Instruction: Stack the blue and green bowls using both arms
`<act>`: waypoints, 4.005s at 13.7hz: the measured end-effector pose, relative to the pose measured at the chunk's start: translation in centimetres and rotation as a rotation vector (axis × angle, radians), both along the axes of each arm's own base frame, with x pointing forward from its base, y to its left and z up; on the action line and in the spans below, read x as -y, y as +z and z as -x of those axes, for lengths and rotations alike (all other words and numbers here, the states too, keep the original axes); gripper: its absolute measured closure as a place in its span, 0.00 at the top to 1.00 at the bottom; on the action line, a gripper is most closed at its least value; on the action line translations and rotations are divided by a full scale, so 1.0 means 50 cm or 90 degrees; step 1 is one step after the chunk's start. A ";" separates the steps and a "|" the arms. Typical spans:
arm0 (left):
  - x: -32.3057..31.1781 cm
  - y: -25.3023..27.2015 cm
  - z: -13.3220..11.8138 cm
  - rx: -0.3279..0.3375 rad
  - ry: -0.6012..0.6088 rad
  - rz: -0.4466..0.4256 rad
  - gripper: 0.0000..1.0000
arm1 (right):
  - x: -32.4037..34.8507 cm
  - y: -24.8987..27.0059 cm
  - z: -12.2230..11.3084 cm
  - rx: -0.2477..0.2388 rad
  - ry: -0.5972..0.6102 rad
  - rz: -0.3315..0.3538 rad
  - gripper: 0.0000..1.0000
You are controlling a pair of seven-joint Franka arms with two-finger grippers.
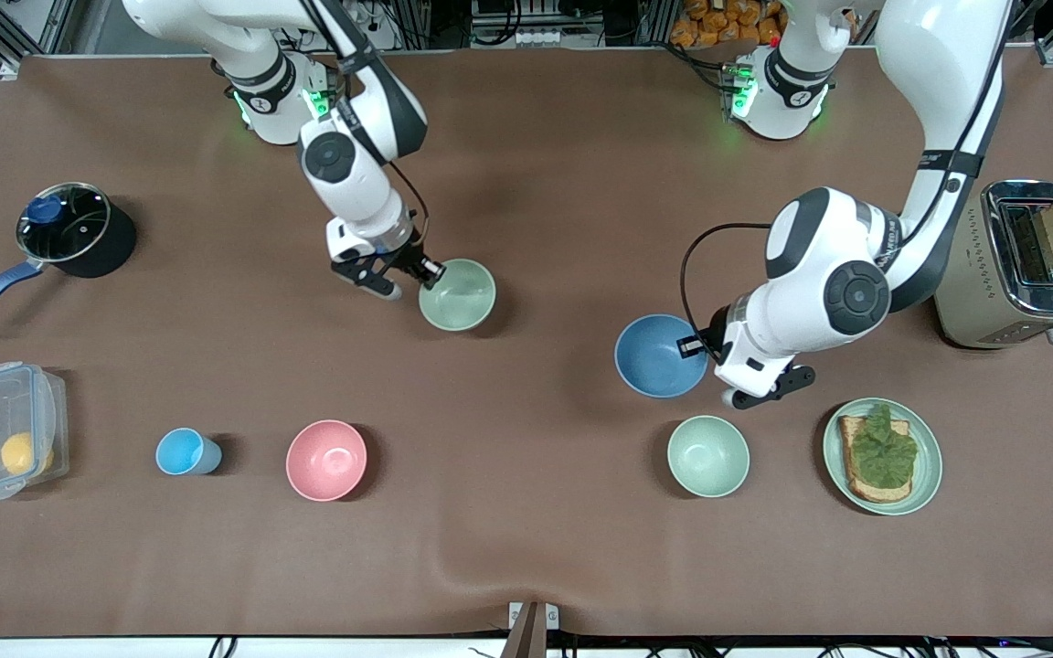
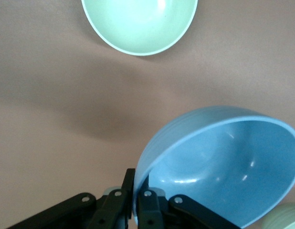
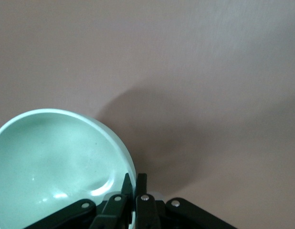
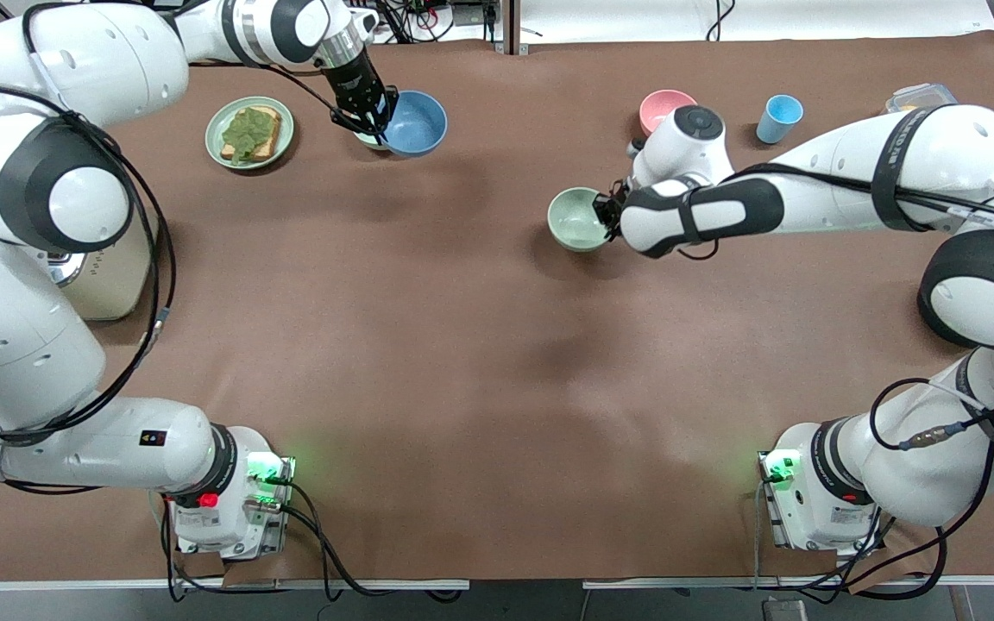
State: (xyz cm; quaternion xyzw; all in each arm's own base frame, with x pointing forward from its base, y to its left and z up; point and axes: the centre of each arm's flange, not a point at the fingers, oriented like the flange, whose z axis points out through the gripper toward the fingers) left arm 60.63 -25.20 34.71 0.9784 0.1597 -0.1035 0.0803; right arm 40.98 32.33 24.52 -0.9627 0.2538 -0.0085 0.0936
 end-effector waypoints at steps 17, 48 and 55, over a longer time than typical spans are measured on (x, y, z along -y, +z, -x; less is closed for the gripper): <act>0.016 -0.029 0.007 -0.021 0.026 -0.007 0.06 | 0.016 -0.036 0.048 0.003 -0.047 0.004 0.84; 0.586 -0.238 0.366 -0.098 0.057 0.050 0.06 | 0.161 -0.151 -0.166 -0.262 -0.386 -0.139 1.00; 0.593 -0.244 0.342 -0.091 0.066 0.058 0.33 | 0.161 -0.152 -0.165 -0.263 -0.380 -0.140 1.00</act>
